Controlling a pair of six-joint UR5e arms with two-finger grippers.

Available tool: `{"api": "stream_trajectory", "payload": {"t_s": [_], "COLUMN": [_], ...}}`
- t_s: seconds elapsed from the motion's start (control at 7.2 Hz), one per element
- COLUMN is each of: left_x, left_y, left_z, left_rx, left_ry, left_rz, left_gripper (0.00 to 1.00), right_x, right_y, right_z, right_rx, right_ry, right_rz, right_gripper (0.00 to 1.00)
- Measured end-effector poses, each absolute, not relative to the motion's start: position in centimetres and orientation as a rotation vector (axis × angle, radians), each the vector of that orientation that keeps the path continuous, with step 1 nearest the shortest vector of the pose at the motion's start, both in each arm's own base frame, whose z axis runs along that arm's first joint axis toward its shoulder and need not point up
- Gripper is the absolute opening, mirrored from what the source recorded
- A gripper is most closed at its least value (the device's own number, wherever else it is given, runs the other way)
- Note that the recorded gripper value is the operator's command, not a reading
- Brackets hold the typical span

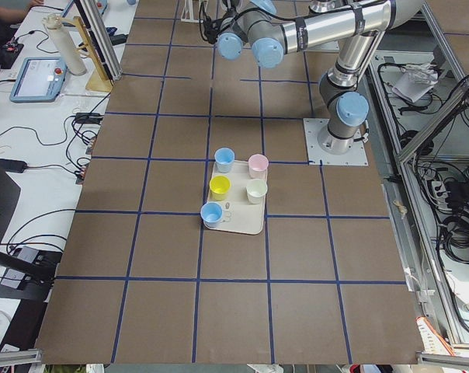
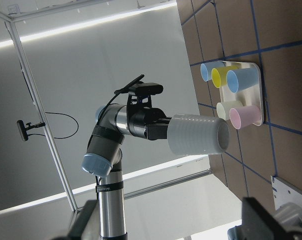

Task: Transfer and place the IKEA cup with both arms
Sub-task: 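Open the right gripper and pull back while the left gripper takes the cup, then carry the cup with the left gripper down onto the pastel cup tray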

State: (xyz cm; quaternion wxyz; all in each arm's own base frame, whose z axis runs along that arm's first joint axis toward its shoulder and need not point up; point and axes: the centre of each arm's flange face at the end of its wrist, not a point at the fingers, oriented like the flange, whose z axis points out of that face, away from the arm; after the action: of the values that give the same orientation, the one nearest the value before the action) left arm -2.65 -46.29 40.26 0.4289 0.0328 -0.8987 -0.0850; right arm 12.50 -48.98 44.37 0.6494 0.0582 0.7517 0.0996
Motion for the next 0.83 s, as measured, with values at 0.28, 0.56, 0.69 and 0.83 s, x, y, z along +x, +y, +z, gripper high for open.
{"api": "stream_trajectory", "payload": {"t_s": [0.28, 0.56, 0.69, 0.83], "left_x": [4.7, 13.1, 18.9, 23.8], "left_y": [-46.3, -46.1, -45.3, -44.0], "left_z": [41.0, 43.7, 44.0, 43.9], "left_rx": [-0.021, -0.159, -0.229, -0.293], "left_ry": [-2.625, -2.870, -2.946, -2.976], "left_rz": [-0.172, -0.058, 0.009, 0.041], "left_gripper": [0.00, 0.00, 0.00, 0.00], "right_x": [12.3, 11.9, 11.5, 11.1], "right_y": [-48.4, -48.4, -48.6, -49.0], "right_z": [43.6, 42.9, 42.4, 42.1], "right_rx": [0.072, 0.010, -0.017, -0.039], "right_ry": [1.755, 1.812, 1.867, 1.943], "right_rz": [0.289, 0.337, 0.365, 0.389], "right_gripper": [1.00, 1.00, 1.00, 1.00]}}
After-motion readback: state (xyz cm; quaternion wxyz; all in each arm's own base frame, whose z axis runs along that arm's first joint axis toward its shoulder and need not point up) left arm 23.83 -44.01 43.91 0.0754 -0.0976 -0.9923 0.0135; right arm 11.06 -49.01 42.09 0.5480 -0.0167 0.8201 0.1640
